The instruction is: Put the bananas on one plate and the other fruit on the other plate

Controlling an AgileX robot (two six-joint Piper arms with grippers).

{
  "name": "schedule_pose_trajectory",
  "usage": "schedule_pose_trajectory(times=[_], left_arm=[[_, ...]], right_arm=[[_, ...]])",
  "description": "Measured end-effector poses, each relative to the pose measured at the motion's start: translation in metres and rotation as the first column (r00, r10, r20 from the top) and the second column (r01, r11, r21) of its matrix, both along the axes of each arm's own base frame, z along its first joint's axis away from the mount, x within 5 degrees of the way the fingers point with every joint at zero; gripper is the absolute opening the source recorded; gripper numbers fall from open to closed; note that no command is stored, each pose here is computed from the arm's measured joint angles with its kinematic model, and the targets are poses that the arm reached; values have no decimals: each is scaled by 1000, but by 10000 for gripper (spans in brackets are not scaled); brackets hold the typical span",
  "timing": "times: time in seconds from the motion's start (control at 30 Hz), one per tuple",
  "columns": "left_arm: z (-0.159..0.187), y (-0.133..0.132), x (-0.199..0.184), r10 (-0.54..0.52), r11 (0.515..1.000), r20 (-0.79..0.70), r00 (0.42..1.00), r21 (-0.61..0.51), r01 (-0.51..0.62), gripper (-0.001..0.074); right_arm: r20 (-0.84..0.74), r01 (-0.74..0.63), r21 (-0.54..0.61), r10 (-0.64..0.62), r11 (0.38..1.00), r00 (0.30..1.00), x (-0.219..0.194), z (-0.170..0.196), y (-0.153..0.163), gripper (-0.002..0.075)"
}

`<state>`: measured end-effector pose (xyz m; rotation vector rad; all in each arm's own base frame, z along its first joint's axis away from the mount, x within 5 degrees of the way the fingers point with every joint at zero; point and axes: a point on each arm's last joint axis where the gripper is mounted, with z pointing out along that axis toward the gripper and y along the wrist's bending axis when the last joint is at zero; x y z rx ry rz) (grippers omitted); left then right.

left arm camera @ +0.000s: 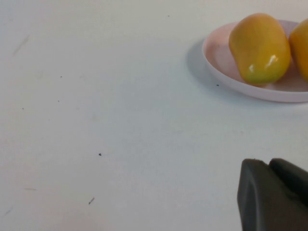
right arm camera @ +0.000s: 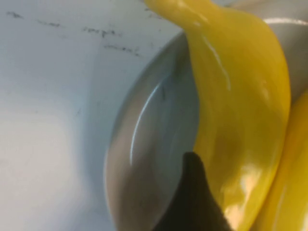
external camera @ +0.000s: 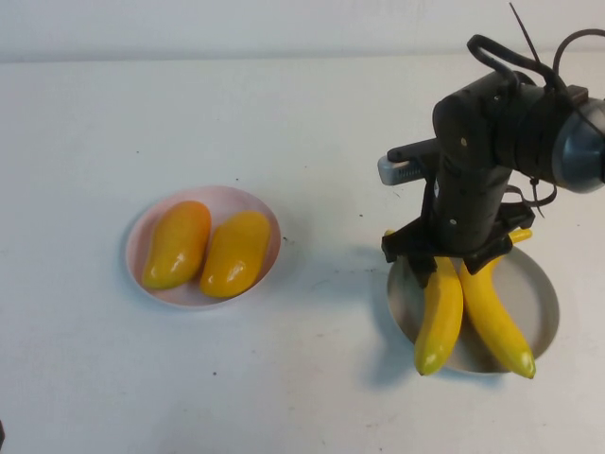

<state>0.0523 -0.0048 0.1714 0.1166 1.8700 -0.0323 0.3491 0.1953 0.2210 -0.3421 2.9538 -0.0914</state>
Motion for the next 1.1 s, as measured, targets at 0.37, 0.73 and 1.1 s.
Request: schedule_pose_trajectory(times=[0.37,0.73,1.1], left_arm=[[0,0,0,0,1000,0,1000,0,0,2],[0,0,0,0,1000,0,1000,0,0,2],[0,0,0,0,1000,0,1000,0,0,2]], right_arm=[[79,-129,77,123,989,989,-70,73,19,274],[150,-227,111,210,967,966,-158,96,-42,-8],[209,-284,110,257,953,944,-225,105,-101,-15]])
